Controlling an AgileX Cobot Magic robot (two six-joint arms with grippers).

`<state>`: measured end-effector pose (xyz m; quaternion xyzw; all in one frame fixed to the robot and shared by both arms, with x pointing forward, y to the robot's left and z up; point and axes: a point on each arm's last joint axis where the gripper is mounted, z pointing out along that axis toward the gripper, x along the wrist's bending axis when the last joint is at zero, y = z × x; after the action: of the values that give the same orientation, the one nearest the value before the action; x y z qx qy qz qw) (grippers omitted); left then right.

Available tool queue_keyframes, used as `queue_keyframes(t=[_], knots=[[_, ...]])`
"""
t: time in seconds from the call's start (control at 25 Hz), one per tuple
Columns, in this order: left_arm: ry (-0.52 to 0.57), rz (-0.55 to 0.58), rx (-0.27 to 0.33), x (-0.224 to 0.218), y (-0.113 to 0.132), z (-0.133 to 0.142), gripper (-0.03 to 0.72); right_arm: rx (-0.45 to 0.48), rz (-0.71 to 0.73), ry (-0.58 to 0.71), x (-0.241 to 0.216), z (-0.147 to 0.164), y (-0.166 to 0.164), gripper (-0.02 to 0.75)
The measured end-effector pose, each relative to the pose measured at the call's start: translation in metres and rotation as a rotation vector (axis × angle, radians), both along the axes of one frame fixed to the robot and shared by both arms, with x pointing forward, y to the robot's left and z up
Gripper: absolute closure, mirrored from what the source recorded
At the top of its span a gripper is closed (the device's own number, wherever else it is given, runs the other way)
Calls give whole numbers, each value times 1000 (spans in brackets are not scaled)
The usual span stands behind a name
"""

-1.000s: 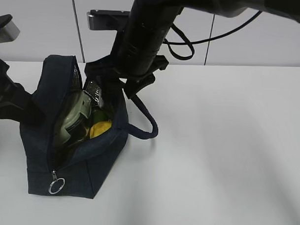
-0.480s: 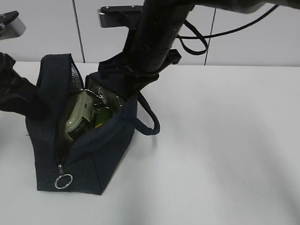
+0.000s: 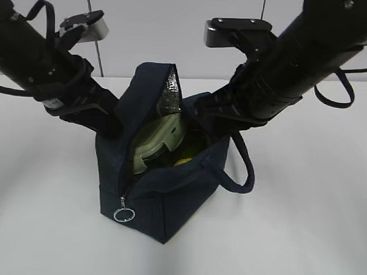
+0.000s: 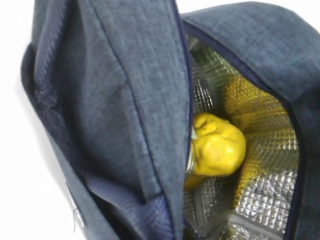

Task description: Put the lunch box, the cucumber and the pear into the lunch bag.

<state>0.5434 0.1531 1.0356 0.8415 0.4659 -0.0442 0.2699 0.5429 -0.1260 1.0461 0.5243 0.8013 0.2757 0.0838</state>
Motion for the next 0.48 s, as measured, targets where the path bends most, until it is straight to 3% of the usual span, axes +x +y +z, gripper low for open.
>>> queue_keyframes(t=[0.08, 0.24, 0.28, 0.36, 0.48], knots=[[2, 5, -3, 0, 0, 0, 655, 12, 13, -17, 2, 0, -1, 626], [-2, 4, -7, -1, 0, 3, 465, 33, 38, -61, 5, 3, 0, 239], [-9, 4, -9, -2, 0, 5, 404, 38, 52, -74, 5, 4, 1, 174], [-39, 7, -18, -5, 2, 13, 310, 56, 69, -113, 6, 9, 2, 114], [-134, 0, -37, -12, 5, 33, 265, 81, 86, -202, 3, 25, 1, 132]])
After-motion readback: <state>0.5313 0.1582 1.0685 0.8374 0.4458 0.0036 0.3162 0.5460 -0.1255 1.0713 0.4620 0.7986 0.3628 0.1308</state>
